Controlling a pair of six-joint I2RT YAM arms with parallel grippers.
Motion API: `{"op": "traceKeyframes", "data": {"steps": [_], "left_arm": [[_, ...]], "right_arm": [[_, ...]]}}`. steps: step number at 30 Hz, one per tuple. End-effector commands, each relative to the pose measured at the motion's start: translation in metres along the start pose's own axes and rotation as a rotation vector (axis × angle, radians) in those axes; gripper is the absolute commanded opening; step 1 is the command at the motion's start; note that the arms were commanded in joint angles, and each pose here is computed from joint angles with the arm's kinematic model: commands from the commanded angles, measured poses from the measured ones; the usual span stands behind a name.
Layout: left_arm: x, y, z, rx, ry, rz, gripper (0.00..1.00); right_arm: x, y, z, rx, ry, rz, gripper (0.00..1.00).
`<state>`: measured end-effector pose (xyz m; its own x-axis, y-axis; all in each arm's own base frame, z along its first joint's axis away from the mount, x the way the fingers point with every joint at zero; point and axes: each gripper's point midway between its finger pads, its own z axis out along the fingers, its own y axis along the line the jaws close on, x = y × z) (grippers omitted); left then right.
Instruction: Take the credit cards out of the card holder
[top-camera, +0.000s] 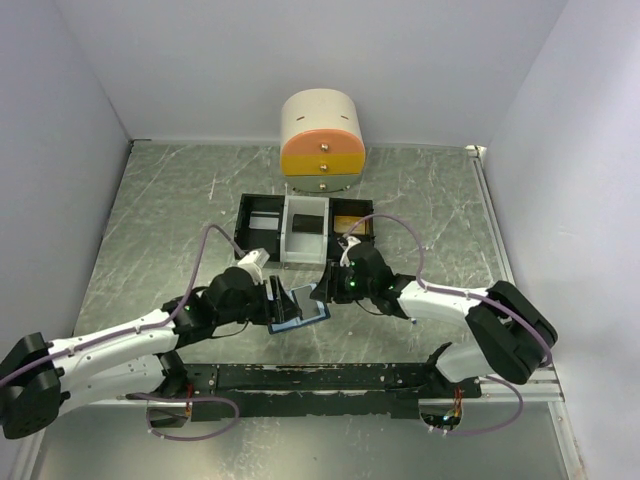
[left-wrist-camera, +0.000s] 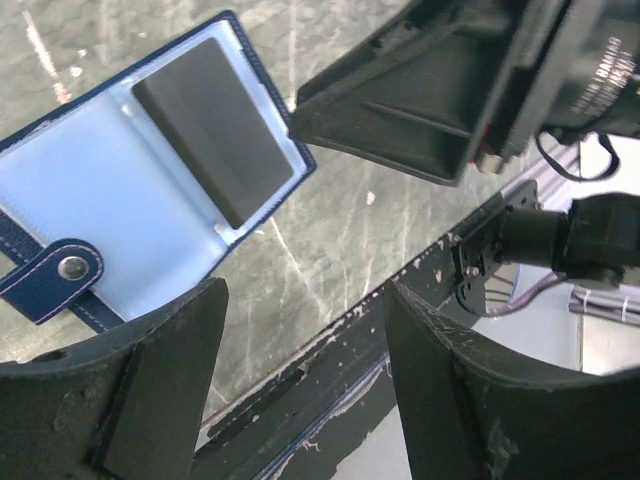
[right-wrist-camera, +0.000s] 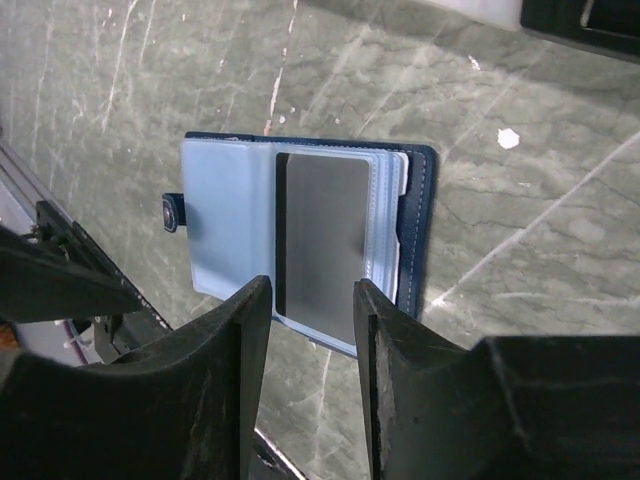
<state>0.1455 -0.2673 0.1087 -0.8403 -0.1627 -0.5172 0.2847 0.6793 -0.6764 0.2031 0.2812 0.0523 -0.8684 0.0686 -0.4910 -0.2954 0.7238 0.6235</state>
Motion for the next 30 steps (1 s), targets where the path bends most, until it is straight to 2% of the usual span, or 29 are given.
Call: {"op": "traceKeyframes", "data": {"steps": [1,6,11,21,30], "left_arm": [[-0.011,0.002,0.011,-0.023,-0.095,-0.086,0.75],[-0.011,0.012,0.015,-0.074,-0.117,-0.152,0.73],[-0.008,0.01,0.021,-0.061,-0.104,-0.176,0.76],[-0.002,0.011,0.029,-0.072,-0.079,-0.177,0.76],[-0.003,0.015,0.036,-0.105,-0.081,-0.184,0.74]], "right_arm": [[0.001,0.008,0.005,-0.049,0.007,0.01,0.38],[0.006,0.009,0.007,-0.063,0.021,0.02,0.35],[0.011,0.003,0.013,-0.048,0.044,0.034,0.35],[0.022,-0.013,0.019,0.008,0.07,0.044,0.38],[0.022,-0.022,0.015,0.034,0.029,0.07,0.38]]}}
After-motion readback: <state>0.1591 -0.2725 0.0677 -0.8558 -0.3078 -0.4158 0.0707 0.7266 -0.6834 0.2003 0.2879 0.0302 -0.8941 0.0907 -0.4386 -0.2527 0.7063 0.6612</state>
